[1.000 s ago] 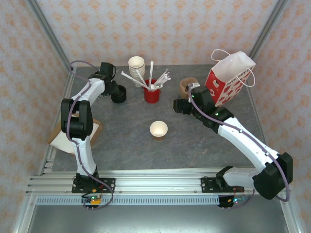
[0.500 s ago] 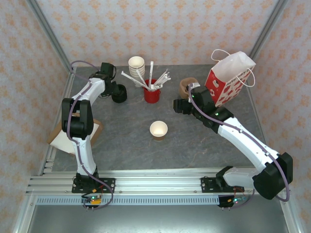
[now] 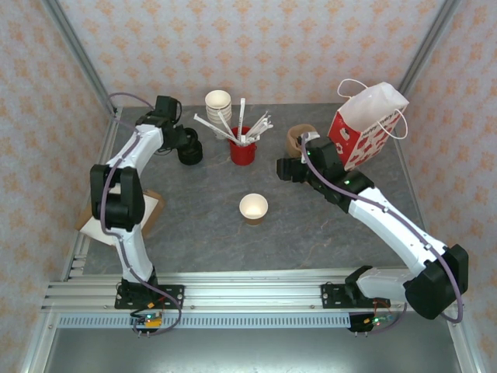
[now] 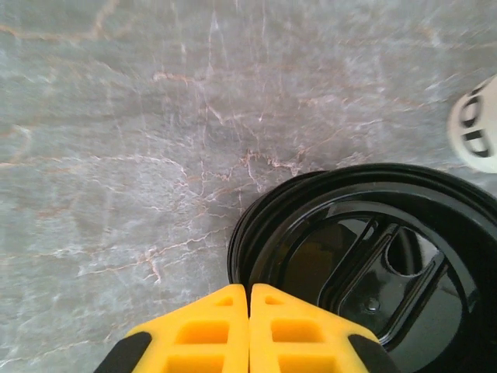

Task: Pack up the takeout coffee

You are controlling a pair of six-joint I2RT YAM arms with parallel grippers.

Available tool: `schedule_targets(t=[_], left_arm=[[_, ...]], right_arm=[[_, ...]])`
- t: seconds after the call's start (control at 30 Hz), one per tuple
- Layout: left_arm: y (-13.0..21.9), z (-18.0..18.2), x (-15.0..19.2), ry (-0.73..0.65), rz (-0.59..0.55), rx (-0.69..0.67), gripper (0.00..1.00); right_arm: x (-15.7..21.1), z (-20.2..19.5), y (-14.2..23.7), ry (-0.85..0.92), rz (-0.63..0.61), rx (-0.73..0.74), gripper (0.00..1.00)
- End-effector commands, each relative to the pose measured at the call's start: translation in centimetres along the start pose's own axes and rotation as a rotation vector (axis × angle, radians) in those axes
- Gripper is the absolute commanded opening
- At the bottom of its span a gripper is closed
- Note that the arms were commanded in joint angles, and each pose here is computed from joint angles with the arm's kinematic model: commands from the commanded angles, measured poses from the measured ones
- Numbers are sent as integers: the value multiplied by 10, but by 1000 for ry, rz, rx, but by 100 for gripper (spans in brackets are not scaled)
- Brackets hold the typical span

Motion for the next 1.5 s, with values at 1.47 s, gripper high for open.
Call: schedule_targets(t=[1.47], left_arm=[[259,-64,88,471,-52,1214,2]], right_arm=[[-132,170,26,-797,-234,-962,89]])
Point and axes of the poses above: each hand's point on the last joint's axis, 136 mm out from that joint toward the fingers, its own y axis back along the fingers, its own z axis along the line the jaws close on, x = y × z, the point moved 7 cm from there along y, back along the fingers, and after that the axes turned 7 degrees about y, right-handed, at the moved point
